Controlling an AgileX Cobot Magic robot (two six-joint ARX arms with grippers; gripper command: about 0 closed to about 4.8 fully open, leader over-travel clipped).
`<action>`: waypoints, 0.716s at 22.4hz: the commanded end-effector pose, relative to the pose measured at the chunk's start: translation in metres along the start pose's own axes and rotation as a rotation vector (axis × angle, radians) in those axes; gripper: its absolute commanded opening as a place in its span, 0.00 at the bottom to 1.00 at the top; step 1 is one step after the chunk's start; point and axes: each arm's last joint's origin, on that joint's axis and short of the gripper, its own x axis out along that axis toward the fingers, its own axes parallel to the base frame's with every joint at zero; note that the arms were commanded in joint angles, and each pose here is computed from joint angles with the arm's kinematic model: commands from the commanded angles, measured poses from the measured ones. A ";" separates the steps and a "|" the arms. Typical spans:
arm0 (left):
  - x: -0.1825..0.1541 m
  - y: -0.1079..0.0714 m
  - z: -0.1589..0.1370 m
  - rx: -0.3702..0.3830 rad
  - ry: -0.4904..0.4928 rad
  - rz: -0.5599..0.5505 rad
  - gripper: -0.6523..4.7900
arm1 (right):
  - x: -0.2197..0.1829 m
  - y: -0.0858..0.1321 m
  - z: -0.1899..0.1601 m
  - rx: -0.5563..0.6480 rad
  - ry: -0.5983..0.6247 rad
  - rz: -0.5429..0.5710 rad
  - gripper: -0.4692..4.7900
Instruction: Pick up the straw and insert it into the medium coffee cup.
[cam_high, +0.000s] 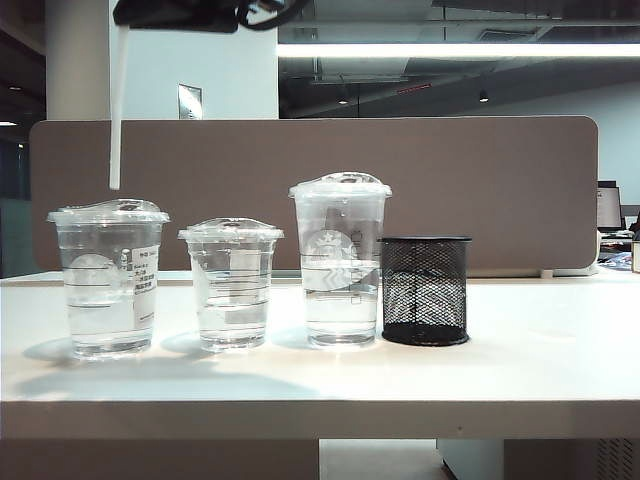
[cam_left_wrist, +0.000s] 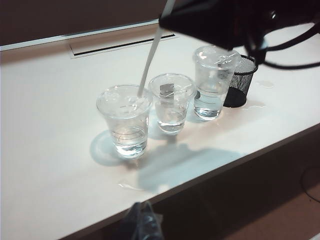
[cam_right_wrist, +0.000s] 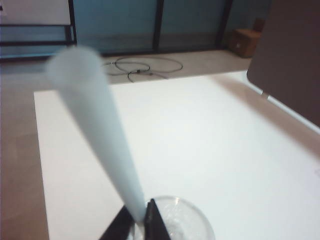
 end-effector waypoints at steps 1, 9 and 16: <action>0.000 0.000 0.002 0.002 -0.013 0.002 0.11 | 0.005 0.000 -0.003 0.005 -0.002 -0.001 0.16; 0.000 0.000 0.002 0.002 -0.013 0.003 0.11 | 0.011 -0.007 -0.015 0.013 0.036 -0.024 0.16; 0.000 0.000 0.002 0.003 -0.013 0.003 0.11 | 0.009 -0.008 -0.012 0.011 0.030 -0.047 0.17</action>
